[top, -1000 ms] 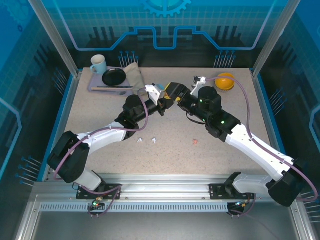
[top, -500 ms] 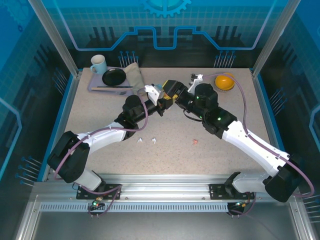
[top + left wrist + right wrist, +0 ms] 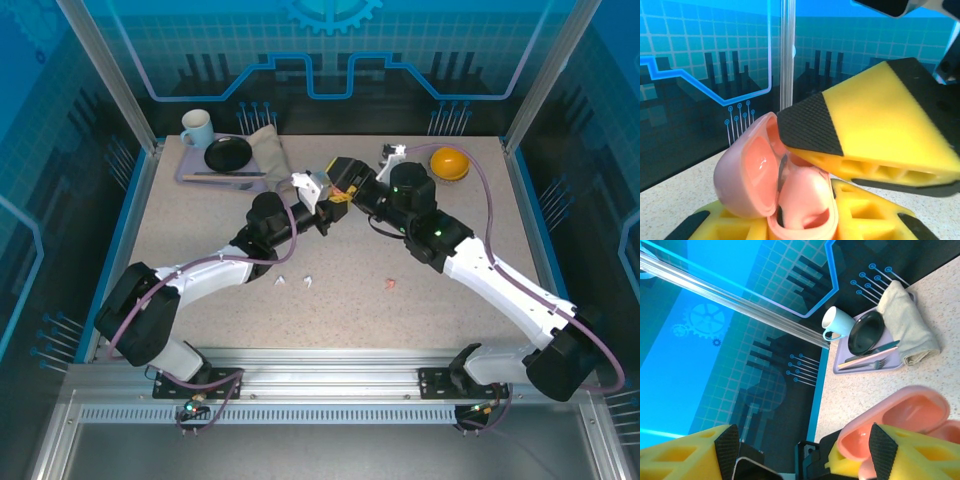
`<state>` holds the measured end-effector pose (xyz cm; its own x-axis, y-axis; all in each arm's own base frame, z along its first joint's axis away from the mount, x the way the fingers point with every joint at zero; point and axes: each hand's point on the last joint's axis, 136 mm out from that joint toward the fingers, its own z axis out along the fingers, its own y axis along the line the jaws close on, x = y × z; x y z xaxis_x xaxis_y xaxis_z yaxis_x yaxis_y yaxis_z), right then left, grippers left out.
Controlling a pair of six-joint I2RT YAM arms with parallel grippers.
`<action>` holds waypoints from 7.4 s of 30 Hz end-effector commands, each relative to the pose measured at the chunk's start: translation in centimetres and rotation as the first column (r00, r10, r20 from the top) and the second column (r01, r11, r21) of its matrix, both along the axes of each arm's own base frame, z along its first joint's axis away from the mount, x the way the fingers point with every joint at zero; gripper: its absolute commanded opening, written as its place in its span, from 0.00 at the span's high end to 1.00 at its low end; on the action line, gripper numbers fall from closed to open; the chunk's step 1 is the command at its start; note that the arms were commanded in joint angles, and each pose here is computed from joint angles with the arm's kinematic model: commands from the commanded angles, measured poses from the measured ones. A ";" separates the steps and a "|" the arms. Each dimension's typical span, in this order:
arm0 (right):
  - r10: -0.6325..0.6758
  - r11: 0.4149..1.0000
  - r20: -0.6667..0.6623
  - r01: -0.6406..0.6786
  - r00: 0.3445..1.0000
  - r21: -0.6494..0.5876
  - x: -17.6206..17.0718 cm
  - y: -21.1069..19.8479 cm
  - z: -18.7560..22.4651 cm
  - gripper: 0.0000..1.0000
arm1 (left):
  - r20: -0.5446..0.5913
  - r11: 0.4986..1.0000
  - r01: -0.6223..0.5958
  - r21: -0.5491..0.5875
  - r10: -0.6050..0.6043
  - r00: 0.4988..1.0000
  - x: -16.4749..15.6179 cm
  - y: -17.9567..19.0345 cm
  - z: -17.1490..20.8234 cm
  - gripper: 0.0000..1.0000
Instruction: Insert the wireless bluetooth earbuds into the charging case
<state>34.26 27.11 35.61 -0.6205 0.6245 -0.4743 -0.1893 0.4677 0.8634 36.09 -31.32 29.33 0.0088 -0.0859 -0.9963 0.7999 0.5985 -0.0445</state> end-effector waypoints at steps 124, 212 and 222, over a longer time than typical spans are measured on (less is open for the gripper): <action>-0.614 0.592 -0.528 -0.100 0.586 -0.800 -9.1 -16.2 -31.8 0.71 | 0.049 0.997 -0.070 -0.017 0.071 0.996 -5.2 6.2 0.8 1.00; 0.476 0.711 0.424 -0.053 0.771 -0.701 0.0 -1.3 2.7 0.77 | -0.018 0.978 0.202 -0.052 -0.203 0.979 -3.1 3.0 7.5 1.00; 0.462 0.726 0.420 -0.062 0.781 -0.685 0.7 -1.6 2.3 0.77 | -0.016 0.977 0.207 -0.058 -0.209 0.978 -3.2 3.0 7.8 1.00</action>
